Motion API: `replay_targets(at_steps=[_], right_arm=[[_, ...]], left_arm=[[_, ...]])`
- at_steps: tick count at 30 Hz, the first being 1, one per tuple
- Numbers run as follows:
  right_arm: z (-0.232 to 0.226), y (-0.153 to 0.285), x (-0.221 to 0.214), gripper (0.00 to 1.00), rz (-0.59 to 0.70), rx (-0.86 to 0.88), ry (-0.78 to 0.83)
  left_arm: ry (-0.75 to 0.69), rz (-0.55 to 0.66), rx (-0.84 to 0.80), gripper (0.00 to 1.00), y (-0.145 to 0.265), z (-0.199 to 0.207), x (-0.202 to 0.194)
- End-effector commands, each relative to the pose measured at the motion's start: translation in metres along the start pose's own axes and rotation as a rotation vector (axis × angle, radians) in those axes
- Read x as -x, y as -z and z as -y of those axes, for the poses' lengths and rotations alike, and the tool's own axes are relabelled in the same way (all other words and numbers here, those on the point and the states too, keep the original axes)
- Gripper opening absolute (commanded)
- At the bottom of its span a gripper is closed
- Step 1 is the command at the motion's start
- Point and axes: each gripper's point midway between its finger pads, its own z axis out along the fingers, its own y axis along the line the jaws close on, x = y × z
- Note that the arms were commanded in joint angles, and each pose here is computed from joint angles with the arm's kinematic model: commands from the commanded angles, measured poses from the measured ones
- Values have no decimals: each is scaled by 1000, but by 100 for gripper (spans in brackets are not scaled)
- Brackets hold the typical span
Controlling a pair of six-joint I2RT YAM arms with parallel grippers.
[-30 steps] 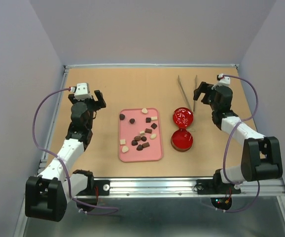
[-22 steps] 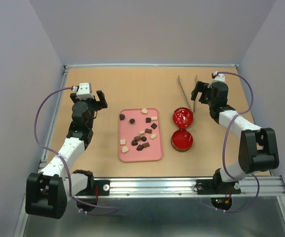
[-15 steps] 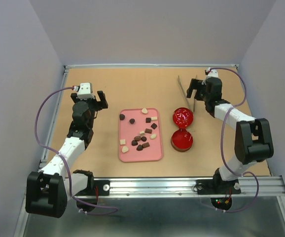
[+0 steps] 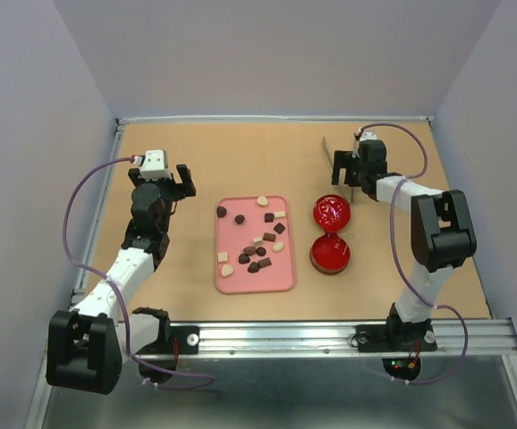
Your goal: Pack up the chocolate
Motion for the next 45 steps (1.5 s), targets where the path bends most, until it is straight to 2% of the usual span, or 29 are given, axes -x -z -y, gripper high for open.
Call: replay_targets(at_steps=[1,21,24,26,29,31,40,45], right_arm=[[-2,-9,25,100,37,-9,43],[4,-53,3,99,-35,-43,86],[8,-58,-7,93,-64,-63,88],[9,-60,-12,73,-79,-67,86],[8,-59,-11,60,-77,-65,84],[7,-56,-6,54,-68,-63,80],[1,-17,52,49,50,-54,64],[3,6,58,48,51,-82,70]], left_arm=[[-4,47,-5,96,-2,1,14],[-5,30,7,96,-6,-3,8],[-5,31,10,96,-6,-4,8],[-3,35,11,96,-6,-5,8],[1,36,11,96,-6,-5,9],[1,42,9,96,-5,-5,11],[8,53,11,96,-3,-6,13],[10,56,9,96,-2,-6,14]])
